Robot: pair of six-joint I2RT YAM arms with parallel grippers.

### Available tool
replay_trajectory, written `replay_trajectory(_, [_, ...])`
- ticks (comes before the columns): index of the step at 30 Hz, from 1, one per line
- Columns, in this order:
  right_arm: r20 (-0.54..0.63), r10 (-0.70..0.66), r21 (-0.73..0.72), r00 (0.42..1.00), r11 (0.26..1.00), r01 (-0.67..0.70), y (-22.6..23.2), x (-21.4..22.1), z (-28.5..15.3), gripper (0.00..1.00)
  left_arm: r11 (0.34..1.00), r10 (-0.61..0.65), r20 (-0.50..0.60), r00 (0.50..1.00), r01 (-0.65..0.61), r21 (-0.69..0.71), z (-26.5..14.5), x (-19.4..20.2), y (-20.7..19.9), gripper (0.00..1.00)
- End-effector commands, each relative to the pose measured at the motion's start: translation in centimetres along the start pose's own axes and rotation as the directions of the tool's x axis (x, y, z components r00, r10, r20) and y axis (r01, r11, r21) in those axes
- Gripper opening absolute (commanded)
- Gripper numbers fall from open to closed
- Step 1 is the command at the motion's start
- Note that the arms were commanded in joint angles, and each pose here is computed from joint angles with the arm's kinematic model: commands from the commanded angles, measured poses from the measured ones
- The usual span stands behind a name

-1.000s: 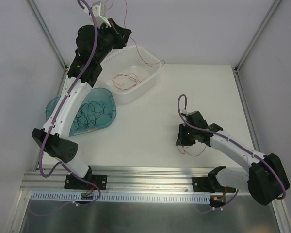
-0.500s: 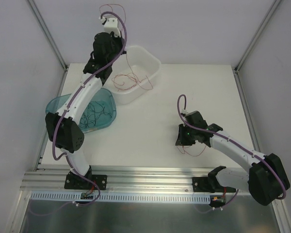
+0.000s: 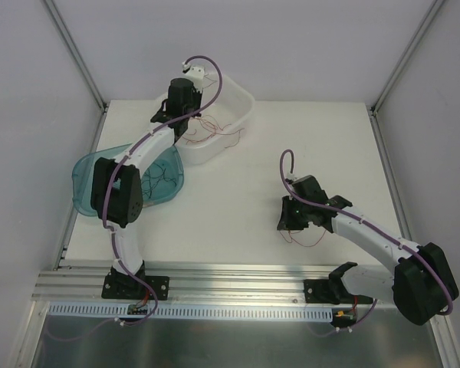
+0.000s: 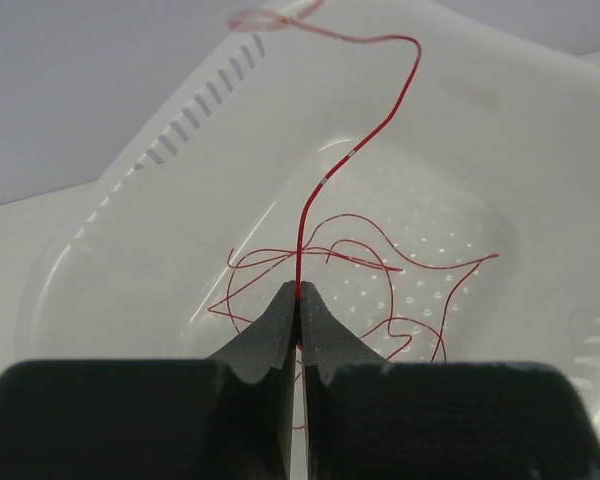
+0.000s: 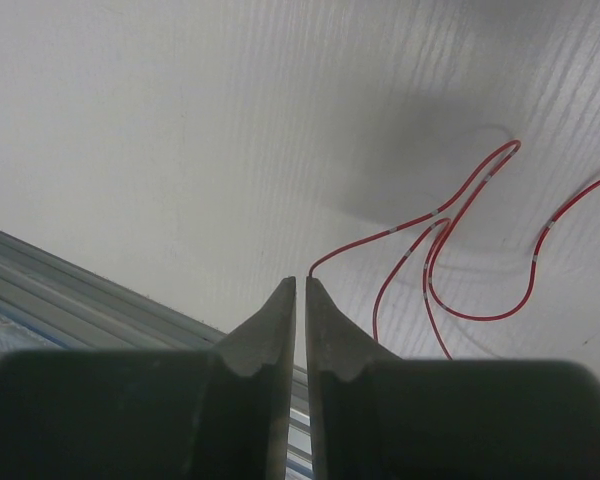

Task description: Untangle the cables

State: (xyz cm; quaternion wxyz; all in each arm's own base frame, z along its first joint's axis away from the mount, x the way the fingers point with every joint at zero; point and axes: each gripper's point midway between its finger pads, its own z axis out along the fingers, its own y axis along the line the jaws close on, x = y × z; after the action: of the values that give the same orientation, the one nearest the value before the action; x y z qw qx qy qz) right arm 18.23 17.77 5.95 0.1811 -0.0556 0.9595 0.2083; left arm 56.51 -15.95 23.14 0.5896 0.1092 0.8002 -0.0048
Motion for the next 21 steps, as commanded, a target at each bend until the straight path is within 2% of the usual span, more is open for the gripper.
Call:
replay_trajectory(1, [0.018, -0.019, -0.007, 1.0, 1.0, 0.019, 0.4, -0.4, -0.4, 0.11, 0.995, 0.068, -0.046, 0.997, -0.064, 0.078, 0.6, 2.4, -0.8, 0.0])
replay_trajectory(5, [0.015, -0.021, -0.002, 1.0, 1.0, 0.021, 0.3, -0.3, -0.4, 0.11, 0.997, 0.054, -0.198, 0.979, -0.041, 0.069, 1.0, 7.0, 0.1, 0.0])
replay_trajectory(7, [0.017, -0.022, -0.001, 1.0, 1.0, 0.022, 0.3, -0.3, -0.4, 0.11, 0.999, 0.032, -0.262, 0.965, -0.026, 0.027, 0.7, 8.8, 1.4, 0.04])
replay_trajectory(9, [0.018, -0.026, -0.006, 1.0, 1.0, 0.026, 0.5, -0.3, -0.4, 0.11, 1.0, 0.001, -0.292, 0.956, 0.004, 0.015, 0.3, 9.3, 1.7, 0.14])
replay_trajectory(10, [0.016, -0.024, -0.006, 1.0, 1.0, 0.024, 0.5, -0.3, -0.4, 0.11, 0.999, -0.003, -0.295, 0.956, 0.013, 0.033, 0.1, 9.3, 1.3, 0.28])
replay_trajectory(12, [0.02, -0.026, -0.009, 0.999, 1.0, 0.026, 0.7, -0.4, -0.5, 0.11, 0.997, -0.034, -0.278, 0.96, 0.052, 0.057, -0.7, 8.3, 0.9, 0.44])
replay_trajectory(13, [0.021, -0.027, -0.01, 0.999, 1.0, 0.027, 0.7, -0.4, -0.5, 0.11, 0.995, -0.048, -0.272, 0.961, 0.068, 0.067, -1.0, 7.8, 0.6, 0.57])
replay_trajectory(18, [0.025, -0.031, -0.005, 0.999, 0.999, 0.032, 0.7, -0.5, -0.7, 0.11, 0.972, -0.154, -0.206, 0.966, 0.186, 0.147, -3.9, 3.3, -1.5, 0.79])
replay_trajectory(21, [0.025, -0.032, -0.001, 0.999, 0.999, 0.032, 0.6, -0.4, -0.7, 0.11, 0.972, -0.095, -0.146, 0.985, 0.123, 0.198, -5.8, 0.8, -3.8, 0.83])
